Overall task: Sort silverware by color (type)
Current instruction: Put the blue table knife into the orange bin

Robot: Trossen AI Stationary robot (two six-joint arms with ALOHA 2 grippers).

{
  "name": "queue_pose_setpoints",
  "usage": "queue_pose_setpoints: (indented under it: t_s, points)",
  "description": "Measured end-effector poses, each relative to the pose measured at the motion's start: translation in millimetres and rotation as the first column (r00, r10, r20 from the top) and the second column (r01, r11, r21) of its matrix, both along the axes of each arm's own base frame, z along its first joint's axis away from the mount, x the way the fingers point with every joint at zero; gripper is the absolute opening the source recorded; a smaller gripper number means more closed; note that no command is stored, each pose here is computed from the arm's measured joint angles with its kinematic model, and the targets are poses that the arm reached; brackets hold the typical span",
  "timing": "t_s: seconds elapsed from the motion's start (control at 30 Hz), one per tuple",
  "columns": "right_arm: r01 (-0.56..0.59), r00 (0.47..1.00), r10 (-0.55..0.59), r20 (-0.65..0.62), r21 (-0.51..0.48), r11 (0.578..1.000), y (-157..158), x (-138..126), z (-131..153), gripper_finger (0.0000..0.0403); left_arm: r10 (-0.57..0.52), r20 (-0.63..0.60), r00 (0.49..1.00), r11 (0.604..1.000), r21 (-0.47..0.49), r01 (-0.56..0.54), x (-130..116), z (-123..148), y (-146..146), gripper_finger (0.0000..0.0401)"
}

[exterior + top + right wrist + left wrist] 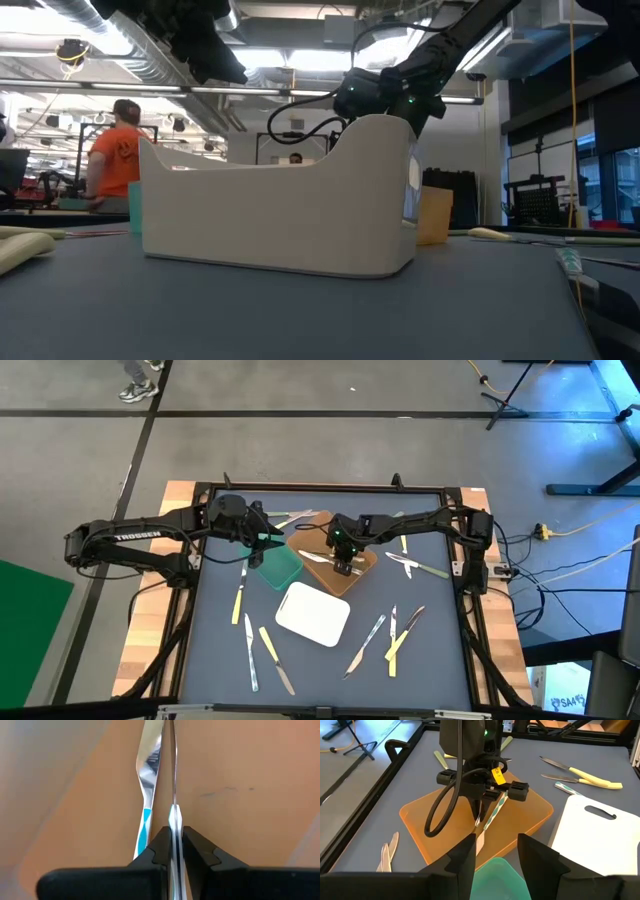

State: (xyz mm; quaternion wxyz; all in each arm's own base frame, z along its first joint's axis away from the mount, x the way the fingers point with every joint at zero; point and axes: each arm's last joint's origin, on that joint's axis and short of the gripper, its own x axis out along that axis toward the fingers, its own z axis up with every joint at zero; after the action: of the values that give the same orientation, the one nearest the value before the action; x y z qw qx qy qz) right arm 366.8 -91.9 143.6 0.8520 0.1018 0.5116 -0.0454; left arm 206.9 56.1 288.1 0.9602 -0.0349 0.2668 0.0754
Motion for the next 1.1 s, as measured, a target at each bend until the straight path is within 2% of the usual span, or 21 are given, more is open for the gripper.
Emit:
queue_pose_setpoints:
  t_s: [0.57,0.63,0.93,1.1]
  points:
    - [0.001,1.0,-0.001,-0.005,0.002,1.0,0,0,0,0.0035,0.001,0.0,1.0,1.0,0.003,-0.001,0,0,0,0.0139]
    - [0.001,1.0,-0.001,-0.005,0.002,1.0,0,0,0,0.0035,-0.009,-0.005,1.0,0.999,0.033,0.009,-1,0,3,0.0139]
    - [0.0,1.0,0.0,-0.01,0.003,1.0,0,-1,0,0.0035,0.058,0.019,0.998,0.99,0.128,-0.06,-12,3,38,0.0139]
    - [0.0,1.0,0.0,-0.009,0.003,1.0,0,-1,0,0.0035,0.019,0.078,0.997,0.983,0.179,-0.033,-23,-1,60,0.0139]
